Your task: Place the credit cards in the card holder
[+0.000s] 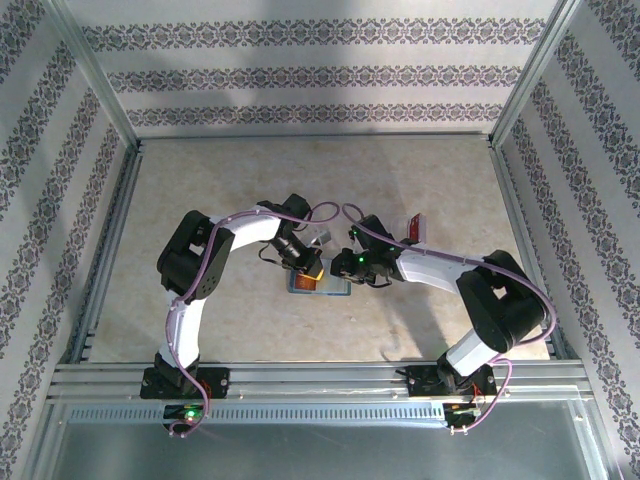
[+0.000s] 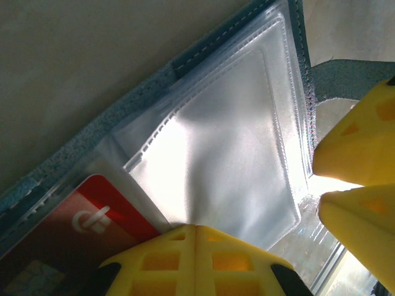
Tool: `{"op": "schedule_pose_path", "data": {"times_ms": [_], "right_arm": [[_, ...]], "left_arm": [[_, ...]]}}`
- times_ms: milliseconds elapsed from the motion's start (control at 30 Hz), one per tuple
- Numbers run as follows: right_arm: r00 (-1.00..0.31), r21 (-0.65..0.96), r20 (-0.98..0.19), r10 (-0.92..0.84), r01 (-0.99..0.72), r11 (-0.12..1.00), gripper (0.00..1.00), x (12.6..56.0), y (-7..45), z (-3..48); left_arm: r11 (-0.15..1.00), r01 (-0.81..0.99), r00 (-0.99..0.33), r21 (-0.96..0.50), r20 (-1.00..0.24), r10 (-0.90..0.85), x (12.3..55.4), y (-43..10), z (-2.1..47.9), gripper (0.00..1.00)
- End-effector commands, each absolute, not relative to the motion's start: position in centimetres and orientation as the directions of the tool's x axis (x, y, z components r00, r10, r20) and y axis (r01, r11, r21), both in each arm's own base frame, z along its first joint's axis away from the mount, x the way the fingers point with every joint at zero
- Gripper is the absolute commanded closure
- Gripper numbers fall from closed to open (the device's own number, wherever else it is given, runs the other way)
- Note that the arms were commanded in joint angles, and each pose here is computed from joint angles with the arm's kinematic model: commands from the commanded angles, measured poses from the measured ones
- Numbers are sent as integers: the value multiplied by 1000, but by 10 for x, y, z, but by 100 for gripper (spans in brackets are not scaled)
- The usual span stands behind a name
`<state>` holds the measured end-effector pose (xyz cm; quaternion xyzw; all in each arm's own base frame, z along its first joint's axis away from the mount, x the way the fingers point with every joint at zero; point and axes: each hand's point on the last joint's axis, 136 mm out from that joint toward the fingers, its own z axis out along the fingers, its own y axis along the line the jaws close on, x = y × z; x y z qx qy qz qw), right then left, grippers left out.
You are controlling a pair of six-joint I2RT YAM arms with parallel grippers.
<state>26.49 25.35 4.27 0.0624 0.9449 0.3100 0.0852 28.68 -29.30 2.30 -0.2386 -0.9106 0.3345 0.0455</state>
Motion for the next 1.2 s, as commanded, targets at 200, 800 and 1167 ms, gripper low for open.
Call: {"op": "schedule_pose_path", "data": {"times_ms": [200, 800, 1167], "right_arm": [[-984, 570, -86, 154, 78, 818, 73, 260, 251, 20], [-983, 621, -118, 139, 36, 783, 80, 263, 271, 42], [-983, 657, -149, 107, -18, 754, 74, 266, 298, 57]], "left_arm": [[699, 399, -870, -594, -5, 492, 275, -283, 6, 100], [650, 479, -858, -590, -160, 488, 286, -286, 74, 90], [683, 581, -814, -443, -313, 490, 301, -255, 103, 77]]}}
